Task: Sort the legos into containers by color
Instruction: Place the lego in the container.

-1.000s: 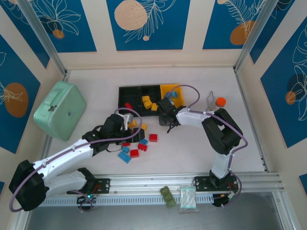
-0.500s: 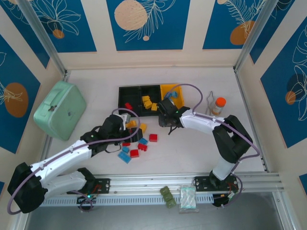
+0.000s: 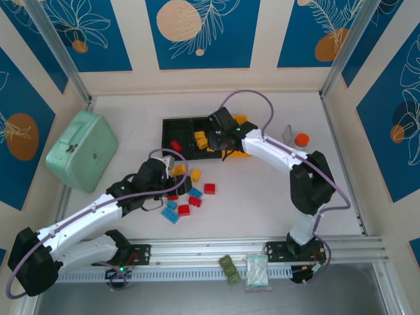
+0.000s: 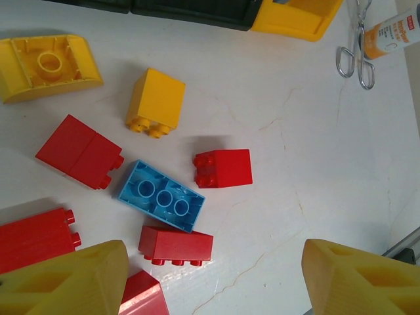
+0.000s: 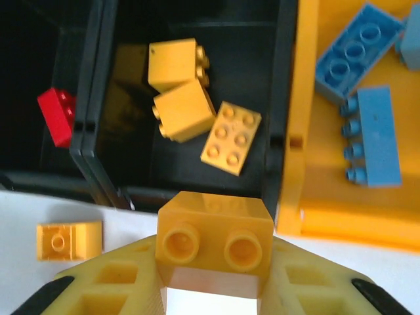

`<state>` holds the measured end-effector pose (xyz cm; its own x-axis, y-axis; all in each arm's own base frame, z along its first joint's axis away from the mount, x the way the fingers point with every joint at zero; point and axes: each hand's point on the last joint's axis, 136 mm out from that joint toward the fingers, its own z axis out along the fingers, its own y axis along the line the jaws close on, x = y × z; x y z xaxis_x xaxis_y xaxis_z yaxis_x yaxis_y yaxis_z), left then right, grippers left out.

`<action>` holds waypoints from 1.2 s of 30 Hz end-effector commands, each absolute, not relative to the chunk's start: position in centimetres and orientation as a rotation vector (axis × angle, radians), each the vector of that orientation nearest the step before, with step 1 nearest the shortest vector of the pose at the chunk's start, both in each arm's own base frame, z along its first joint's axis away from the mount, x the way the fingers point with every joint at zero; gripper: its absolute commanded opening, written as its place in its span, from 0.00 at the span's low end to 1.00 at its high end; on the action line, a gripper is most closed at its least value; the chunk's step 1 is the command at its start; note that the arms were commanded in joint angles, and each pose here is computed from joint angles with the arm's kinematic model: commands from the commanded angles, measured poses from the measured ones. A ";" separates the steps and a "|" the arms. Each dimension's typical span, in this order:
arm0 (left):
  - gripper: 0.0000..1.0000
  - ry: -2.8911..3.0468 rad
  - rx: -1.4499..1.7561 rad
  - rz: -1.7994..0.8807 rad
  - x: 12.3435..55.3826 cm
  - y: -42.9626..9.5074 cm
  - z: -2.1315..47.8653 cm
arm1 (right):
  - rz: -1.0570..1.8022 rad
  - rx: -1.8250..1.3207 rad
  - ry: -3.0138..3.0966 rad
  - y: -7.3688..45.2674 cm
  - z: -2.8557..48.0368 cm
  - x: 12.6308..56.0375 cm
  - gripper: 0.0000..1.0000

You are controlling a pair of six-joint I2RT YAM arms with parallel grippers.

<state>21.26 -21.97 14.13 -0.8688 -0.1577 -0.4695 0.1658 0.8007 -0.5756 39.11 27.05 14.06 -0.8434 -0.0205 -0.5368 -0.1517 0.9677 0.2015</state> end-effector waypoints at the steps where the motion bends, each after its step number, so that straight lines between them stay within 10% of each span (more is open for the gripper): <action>1: 0.70 2.462 -0.006 -0.847 21.2 -21.7 15.0 | 0.278 -0.156 2.614 27.1 13.0 40.6 0.33; 16: 0.70 2.474 -0.029 -0.816 20.7 -20.7 14.2 | 0.220 -0.159 2.687 29.0 9.9 47.4 0.37; 36: 0.70 2.502 -0.043 -0.741 20.2 -19.2 14.0 | 0.316 -0.218 2.555 29.5 16.5 44.2 0.50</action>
